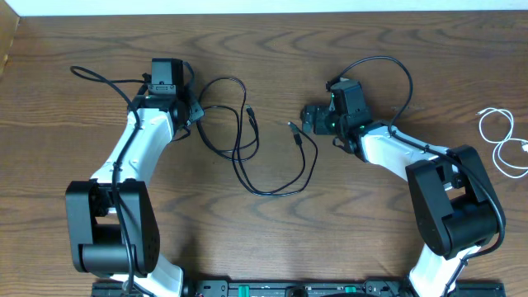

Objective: Untangle cables

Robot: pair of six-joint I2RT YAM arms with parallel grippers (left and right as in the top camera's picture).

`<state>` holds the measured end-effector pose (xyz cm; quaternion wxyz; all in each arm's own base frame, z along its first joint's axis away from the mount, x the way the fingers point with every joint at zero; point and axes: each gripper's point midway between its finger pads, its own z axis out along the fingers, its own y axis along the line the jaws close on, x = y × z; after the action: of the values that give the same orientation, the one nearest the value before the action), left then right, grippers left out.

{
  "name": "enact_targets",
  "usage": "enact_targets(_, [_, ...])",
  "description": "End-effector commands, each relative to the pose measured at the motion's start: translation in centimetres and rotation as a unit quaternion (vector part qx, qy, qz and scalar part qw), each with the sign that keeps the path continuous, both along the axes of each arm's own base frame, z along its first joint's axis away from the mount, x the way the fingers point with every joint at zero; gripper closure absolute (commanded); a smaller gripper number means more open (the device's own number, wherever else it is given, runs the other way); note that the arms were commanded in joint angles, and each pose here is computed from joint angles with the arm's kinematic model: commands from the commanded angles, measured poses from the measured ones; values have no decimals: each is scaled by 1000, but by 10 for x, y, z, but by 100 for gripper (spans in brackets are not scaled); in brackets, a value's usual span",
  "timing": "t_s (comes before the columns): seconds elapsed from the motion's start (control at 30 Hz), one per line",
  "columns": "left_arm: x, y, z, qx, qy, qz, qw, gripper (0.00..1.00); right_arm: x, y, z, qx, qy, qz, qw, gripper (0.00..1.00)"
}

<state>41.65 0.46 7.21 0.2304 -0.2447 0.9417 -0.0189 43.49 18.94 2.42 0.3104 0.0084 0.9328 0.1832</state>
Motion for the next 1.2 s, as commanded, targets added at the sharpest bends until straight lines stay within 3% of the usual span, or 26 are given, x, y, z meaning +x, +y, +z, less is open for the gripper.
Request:
enact_targets(0.0, [-8,5,-6,11,23,3,1000,92,-5,9,-2,31,14,7,999,1])
enact_targets(0.2, [-27,5,-25,12,67,2,998,92,-4,5,-5,17,11,-4,1000,1])
enact_targets(0.6, [-15,0,-32,-15,46,29,998,83,-3,3,-6,9,10,-9,1000,1])
enact_targets(0.63, [-13,0,-32,-15,42,29,999,79,-3,3,-6,9,10,-8,1000,1])
enact_targets(0.77, [-10,9,-29,8,33,40,999,79,-5,2,-7,2,12,-1,1000,3])
enact_targets(0.8, [-11,15,-29,22,33,47,998,81,-5,2,-7,0,11,1,1000,13])
enact_targets(0.87, [-14,24,-29,35,38,58,997,85,-5,2,-7,-1,10,2,1000,48])
enact_targets(0.93, [-17,32,-30,29,44,72,996,85,-3,4,-4,0,13,4,1000,72])
enact_targets(1.1, [-27,56,-34,1,58,120,991,85,0,28,24,31,37,57,997,99])
enact_targets(1.17, [-30,61,-35,-23,61,129,989,85,1,42,40,54,39,86,994,99])
